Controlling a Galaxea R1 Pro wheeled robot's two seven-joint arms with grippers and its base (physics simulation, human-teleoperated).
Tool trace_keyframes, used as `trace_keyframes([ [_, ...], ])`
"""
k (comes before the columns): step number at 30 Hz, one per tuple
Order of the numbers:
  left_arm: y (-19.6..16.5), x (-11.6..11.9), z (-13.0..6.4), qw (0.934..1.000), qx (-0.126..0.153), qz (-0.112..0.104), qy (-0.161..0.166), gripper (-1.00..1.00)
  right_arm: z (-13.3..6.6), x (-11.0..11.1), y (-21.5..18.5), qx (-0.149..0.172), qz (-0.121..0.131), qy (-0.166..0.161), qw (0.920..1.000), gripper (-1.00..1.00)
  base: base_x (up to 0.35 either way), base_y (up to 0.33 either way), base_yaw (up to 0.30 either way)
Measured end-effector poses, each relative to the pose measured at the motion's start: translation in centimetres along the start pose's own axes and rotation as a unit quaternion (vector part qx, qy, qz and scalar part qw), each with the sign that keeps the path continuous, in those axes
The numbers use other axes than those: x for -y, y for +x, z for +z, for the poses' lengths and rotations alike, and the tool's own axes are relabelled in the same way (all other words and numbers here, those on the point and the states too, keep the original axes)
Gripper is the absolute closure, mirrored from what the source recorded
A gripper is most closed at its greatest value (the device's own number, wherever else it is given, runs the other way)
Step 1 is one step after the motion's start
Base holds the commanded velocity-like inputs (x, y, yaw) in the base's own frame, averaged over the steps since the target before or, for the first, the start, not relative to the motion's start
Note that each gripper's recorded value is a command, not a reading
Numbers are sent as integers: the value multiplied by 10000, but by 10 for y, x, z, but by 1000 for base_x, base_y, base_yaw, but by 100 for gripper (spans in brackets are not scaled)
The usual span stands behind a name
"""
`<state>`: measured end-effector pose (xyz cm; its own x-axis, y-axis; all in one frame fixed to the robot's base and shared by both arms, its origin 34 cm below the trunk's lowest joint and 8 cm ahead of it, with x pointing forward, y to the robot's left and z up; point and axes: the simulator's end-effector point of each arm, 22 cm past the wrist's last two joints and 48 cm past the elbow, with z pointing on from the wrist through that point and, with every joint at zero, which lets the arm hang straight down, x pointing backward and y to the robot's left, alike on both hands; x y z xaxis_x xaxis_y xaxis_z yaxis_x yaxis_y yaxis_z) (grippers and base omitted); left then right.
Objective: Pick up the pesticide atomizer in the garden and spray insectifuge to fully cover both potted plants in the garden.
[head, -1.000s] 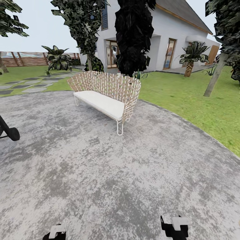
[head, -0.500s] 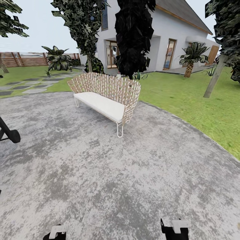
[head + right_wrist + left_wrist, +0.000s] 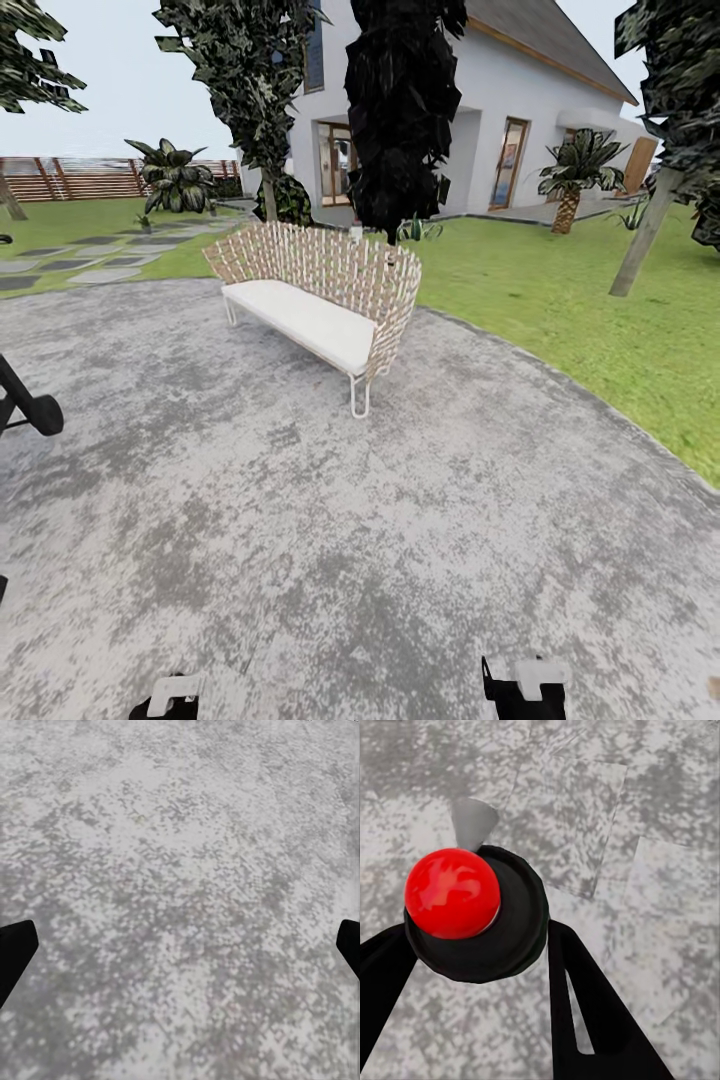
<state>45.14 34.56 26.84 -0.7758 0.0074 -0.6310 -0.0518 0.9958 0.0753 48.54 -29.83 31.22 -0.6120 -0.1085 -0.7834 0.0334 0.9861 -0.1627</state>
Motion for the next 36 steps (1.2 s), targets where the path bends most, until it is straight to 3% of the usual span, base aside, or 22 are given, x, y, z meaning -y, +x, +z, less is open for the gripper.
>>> trace_keyframes([
  [8,-14,-1,-11,10000,1,-1,3,100,-7,3,-16,2,0,-2,10000,-100,0,0,109],
  [36,-24,0,-13,9999,100,-31,-38,100,-8,3,-26,102,19,5,9999,-100,0,0,236],
])
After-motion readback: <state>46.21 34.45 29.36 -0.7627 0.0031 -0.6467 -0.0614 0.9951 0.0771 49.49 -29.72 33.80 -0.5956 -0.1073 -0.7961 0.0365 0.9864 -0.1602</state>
